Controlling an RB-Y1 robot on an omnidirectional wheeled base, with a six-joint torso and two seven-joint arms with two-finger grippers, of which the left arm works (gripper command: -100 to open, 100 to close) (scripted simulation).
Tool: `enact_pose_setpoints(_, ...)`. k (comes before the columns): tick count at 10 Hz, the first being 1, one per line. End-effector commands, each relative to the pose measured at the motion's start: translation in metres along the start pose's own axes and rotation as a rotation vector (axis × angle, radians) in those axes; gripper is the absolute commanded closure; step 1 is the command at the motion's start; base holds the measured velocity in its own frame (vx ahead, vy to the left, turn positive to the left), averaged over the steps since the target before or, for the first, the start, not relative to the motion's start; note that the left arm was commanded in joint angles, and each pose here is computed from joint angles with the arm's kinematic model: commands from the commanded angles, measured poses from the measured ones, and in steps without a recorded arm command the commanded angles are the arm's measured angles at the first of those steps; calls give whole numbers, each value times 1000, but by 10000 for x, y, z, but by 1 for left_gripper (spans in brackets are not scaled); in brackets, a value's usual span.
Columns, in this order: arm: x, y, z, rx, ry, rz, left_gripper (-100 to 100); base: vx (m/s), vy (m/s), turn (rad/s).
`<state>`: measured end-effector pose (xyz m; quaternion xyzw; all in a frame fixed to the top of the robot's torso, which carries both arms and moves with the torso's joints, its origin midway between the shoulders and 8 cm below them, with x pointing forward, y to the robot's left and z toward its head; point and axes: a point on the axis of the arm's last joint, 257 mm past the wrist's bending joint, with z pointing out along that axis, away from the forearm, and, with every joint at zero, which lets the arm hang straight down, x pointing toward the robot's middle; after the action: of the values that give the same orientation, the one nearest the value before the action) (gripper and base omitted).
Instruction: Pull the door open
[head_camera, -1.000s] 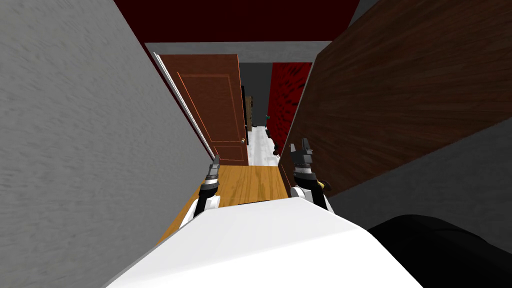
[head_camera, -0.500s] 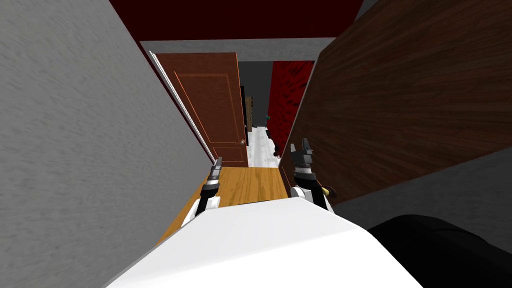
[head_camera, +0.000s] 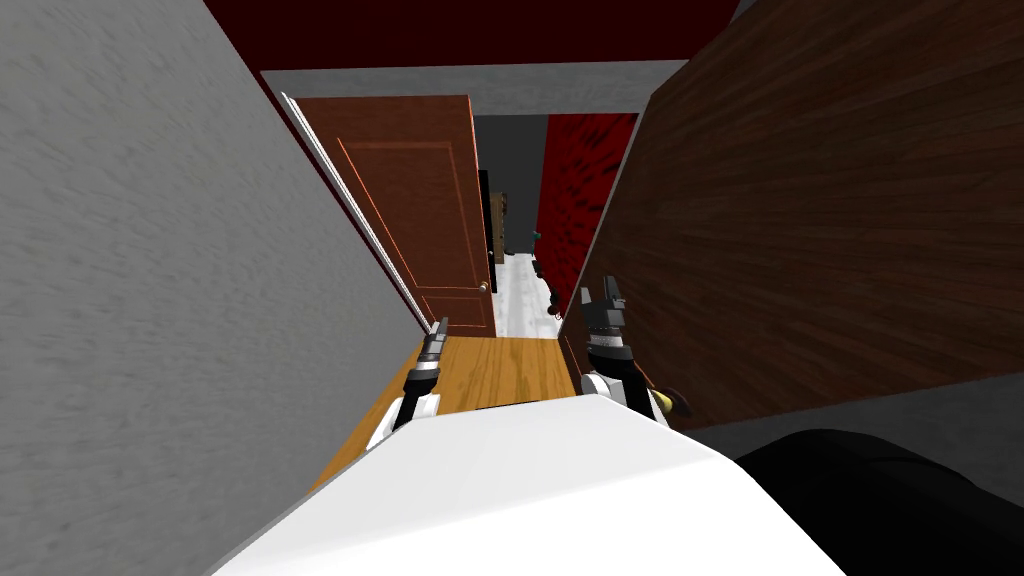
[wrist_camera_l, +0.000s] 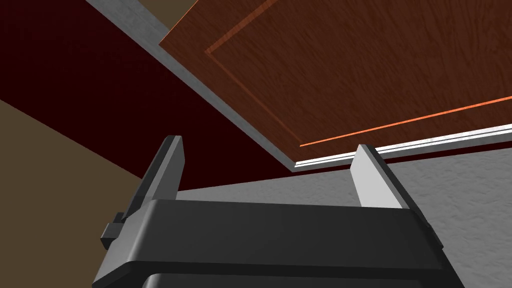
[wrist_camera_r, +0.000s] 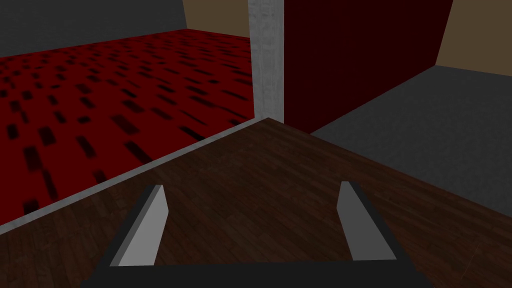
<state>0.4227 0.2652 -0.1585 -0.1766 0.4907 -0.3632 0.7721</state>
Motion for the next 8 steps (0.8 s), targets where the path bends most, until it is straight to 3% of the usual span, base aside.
enact_pose_setpoints(1,65,89,-32,-9,17,34,-100,93,-35,9)
enact_pose_setpoints(8,283,385,-137,-38,80,150,-100,83,-20,9)
